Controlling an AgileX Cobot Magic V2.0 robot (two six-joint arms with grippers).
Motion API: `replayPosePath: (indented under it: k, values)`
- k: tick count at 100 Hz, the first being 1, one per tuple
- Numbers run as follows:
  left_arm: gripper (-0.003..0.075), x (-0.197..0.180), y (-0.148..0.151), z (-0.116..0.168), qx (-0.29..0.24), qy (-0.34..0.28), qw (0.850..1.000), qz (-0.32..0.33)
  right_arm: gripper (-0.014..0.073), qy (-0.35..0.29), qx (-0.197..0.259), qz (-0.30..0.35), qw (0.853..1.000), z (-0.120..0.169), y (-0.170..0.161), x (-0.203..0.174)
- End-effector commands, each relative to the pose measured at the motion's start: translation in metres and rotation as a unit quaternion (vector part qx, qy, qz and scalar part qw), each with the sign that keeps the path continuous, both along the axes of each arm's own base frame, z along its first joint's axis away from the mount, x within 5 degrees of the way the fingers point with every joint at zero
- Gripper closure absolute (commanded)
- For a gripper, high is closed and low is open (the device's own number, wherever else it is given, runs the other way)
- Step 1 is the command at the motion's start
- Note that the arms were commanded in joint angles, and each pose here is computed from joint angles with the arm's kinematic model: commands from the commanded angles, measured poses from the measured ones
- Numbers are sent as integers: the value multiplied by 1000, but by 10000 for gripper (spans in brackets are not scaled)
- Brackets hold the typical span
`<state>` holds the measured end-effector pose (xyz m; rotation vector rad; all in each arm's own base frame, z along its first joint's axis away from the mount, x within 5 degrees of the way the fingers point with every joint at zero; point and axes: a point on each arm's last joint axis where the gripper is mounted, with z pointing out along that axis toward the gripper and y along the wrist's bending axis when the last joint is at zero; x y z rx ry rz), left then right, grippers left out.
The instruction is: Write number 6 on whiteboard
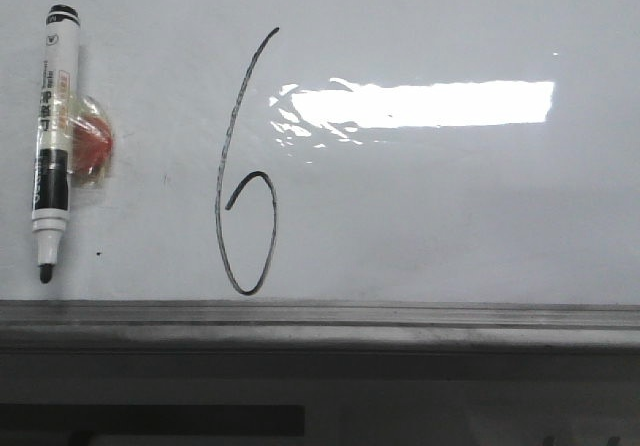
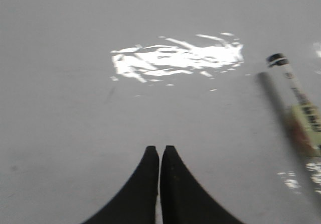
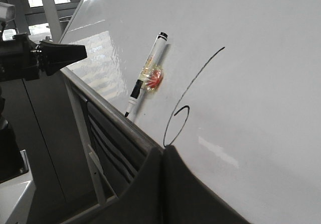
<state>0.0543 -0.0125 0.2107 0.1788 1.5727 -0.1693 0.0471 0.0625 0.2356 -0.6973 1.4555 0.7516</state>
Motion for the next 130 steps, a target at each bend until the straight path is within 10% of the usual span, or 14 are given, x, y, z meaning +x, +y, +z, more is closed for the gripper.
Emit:
replayPosePath:
  k: [1, 39, 130]
  values:
    - [739, 1, 6, 11, -9, -48, 997, 54, 659, -37, 30, -9, 999, 15, -1, 1]
    - [739, 0, 13, -37, 3, 96, 988, 122, 659, -37, 30, -9, 999, 15, -1, 1]
    - [739, 0, 13, -37, 6, 93, 988, 123, 659, -36, 29, -10, 999, 15, -1, 2]
